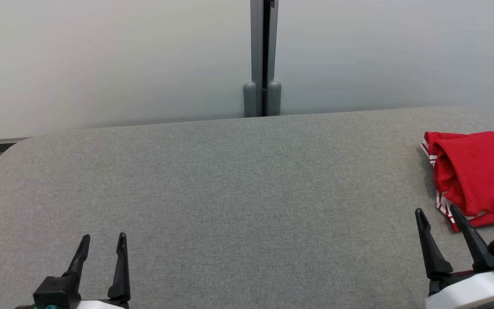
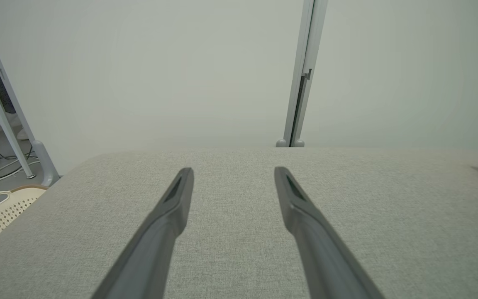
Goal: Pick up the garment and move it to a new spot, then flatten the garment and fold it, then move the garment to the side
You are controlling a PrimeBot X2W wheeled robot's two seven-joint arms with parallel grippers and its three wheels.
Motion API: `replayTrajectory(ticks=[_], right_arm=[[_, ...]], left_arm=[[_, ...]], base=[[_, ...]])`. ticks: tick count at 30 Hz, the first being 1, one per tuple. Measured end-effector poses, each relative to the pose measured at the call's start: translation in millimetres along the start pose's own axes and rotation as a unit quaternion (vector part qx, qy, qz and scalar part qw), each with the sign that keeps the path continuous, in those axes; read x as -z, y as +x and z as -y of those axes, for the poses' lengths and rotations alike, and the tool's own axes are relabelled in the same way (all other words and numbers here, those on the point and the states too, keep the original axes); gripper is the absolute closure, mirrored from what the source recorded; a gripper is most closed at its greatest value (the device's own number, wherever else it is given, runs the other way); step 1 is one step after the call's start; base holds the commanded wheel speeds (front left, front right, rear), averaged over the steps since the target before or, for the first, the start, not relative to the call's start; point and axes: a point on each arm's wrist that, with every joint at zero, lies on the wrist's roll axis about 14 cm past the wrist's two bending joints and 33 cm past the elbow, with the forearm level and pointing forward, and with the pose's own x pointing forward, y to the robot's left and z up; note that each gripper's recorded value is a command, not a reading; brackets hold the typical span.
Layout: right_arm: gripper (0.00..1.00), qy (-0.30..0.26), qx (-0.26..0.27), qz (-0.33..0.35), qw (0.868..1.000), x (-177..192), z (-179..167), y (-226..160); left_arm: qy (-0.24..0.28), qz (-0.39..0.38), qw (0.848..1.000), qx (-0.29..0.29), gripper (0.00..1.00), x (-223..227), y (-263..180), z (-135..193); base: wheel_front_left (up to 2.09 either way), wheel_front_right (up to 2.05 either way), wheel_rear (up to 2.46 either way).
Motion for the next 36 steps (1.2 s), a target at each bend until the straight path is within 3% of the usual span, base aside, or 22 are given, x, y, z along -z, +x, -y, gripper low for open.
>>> replayTrajectory(ticks=[3,4,8,19,36], right_arm=[[0.0,0.006,-0.001,-0.001,1.0,1,-1,0],[1.0,0.006,-0.001,-0.003,1.0,2,-1,0],[1.0,0.019,0.003,-0.029,0.999,20,-2,-4],[1.0,0.123,0.017,-0.03,0.992,26,2,-2],[1.0,0.267,0.036,-0.014,0.963,24,11,6]], left_arm=[[0.001,0.001,1.0,-0.001,0.0,0,0,-1],[0.001,0.0,1.0,-0.001,1.0,1,0,-1],[-0.006,-0.029,1.0,-0.005,1.0,19,-7,2],[-0.105,-0.064,0.992,-0.021,1.0,31,-5,-4],[-0.249,-0.081,0.964,-0.034,1.0,33,9,-9]], base=[[0.0,0.0,0.0],[0.0,0.0,0.0],[0.0,0.0,0.0],[0.0,0.0,0.0],[0.0,0.0,0.0]])
